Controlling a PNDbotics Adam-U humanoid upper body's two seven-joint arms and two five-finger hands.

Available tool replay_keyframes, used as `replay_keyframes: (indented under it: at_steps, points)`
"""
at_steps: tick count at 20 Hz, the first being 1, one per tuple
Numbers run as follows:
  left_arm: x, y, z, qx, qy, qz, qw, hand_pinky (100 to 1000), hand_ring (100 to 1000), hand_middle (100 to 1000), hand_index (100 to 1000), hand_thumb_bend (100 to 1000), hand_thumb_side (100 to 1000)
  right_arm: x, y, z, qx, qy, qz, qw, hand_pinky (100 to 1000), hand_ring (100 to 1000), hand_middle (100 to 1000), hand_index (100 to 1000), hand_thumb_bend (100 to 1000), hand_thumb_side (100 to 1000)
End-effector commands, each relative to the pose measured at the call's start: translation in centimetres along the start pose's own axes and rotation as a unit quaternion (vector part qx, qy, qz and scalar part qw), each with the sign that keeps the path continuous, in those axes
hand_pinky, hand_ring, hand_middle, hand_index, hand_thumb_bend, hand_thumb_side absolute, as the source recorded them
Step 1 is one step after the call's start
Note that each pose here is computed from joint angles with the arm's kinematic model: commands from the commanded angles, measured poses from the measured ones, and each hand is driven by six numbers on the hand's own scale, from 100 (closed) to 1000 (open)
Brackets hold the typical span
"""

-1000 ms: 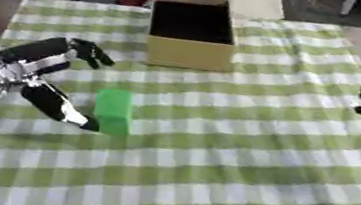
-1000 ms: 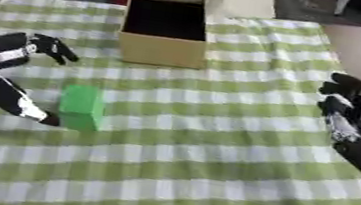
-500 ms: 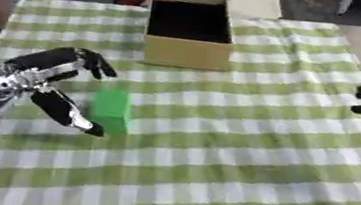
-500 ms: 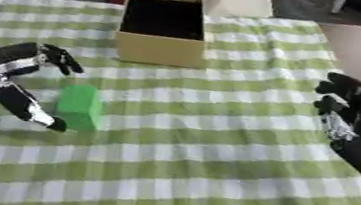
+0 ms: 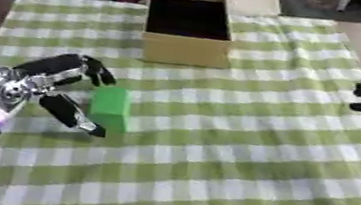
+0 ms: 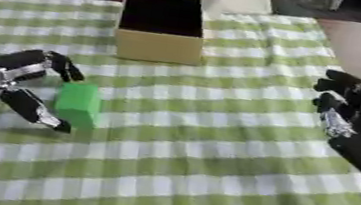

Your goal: Pick up objects on the table and place them in the box.

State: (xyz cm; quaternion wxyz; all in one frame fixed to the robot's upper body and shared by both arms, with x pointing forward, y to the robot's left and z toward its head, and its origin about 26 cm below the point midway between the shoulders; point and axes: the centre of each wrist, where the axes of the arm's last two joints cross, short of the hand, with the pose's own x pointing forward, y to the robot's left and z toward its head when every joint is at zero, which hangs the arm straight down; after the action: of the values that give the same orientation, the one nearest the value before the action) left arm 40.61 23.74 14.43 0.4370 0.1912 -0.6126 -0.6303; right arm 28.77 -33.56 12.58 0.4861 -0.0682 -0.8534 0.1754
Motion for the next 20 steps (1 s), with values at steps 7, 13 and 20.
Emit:
replay_keyframes:
  at_steps: [7, 13, 20]
  points:
    - [-0.8, 0.3, -0.9, 0.016, 0.02, -0.016, 1.0, 794, 637, 607, 750, 755, 321, 0.4, -0.3, -0.3, 0.005, -0.007, 0.007, 1.0, 729, 878, 656, 849, 100, 371]
    - [-1.0, 0.3, -1.1, 0.043, 0.032, -0.009, 0.999, 728, 494, 443, 607, 498, 217, 0.3, -0.3, -0.2, 0.008, -0.006, 0.007, 1.0, 729, 878, 656, 849, 100, 374]
    - [-0.3, 1.8, -0.4, 0.096, 0.026, 0.018, 0.995, 729, 461, 394, 560, 425, 199, 0.3, -0.3, -0.2, 0.008, -0.005, 0.008, 1.0, 730, 879, 656, 849, 100, 375]
